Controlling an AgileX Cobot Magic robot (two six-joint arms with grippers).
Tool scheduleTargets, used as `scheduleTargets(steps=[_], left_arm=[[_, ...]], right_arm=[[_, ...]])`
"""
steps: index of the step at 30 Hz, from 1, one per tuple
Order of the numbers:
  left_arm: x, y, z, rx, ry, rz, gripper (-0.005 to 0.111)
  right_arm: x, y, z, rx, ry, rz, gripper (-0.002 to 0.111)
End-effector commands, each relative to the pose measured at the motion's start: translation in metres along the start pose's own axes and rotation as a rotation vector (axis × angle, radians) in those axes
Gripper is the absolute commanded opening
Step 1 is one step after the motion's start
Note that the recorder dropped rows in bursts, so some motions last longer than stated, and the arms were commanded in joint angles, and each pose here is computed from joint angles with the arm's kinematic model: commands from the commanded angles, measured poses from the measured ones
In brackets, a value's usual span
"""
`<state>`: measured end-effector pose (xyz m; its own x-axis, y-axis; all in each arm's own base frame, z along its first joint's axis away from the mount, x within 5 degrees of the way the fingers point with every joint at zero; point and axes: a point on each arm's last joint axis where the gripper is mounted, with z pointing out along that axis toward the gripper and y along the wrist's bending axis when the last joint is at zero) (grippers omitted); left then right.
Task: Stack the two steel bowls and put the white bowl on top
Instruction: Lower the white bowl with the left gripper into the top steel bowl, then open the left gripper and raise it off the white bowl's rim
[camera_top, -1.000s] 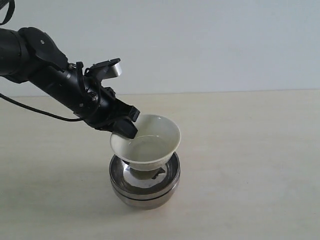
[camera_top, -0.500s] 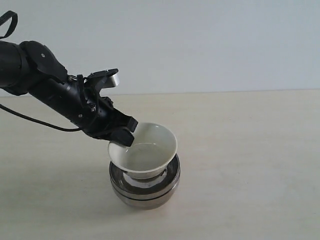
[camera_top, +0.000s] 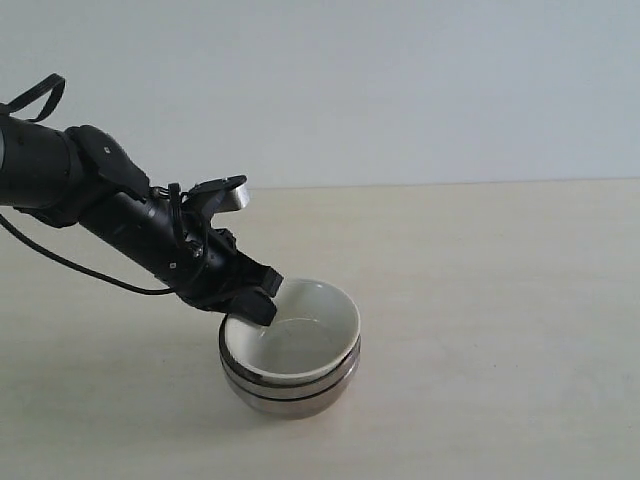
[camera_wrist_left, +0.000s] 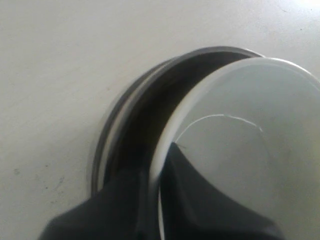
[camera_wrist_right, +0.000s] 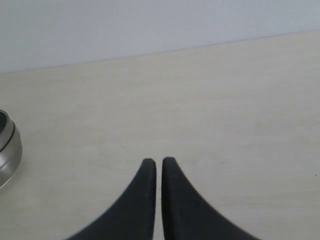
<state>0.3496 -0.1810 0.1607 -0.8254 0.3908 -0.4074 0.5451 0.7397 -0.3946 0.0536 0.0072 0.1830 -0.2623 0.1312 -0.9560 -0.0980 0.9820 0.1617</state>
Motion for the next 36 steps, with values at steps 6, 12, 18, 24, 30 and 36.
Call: scheduleTargets(steps=[6, 12, 18, 24, 30, 36], left_arm=[[0.000, 0.001, -0.001, -0.012, -0.006, 0.011, 0.004], [-0.001, 0.002, -0.001, -0.019, -0.014, 0.012, 0.024], [-0.002, 0.001, -0.003, -0.021, -0.021, 0.014, 0.040], [-0.007, -0.006, -0.019, -0.025, -0.063, 0.035, 0.040], [-0.012, -0.016, -0.036, -0.026, -0.105, 0.052, 0.040], [-0.012, -0.018, -0.041, -0.025, -0.106, 0.053, 0.039]], right_arm=[[-0.001, 0.000, 0.000, 0.002, -0.013, -0.002, 0.000], [-0.001, 0.000, 0.000, 0.002, -0.013, -0.002, 0.000], [-0.001, 0.000, 0.000, 0.002, -0.013, -0.002, 0.000], [-0.001, 0.000, 0.000, 0.002, -0.013, -0.002, 0.000], [-0.001, 0.000, 0.000, 0.002, -0.013, -0.002, 0.000], [-0.001, 0.000, 0.000, 0.002, -0.013, -0.002, 0.000]])
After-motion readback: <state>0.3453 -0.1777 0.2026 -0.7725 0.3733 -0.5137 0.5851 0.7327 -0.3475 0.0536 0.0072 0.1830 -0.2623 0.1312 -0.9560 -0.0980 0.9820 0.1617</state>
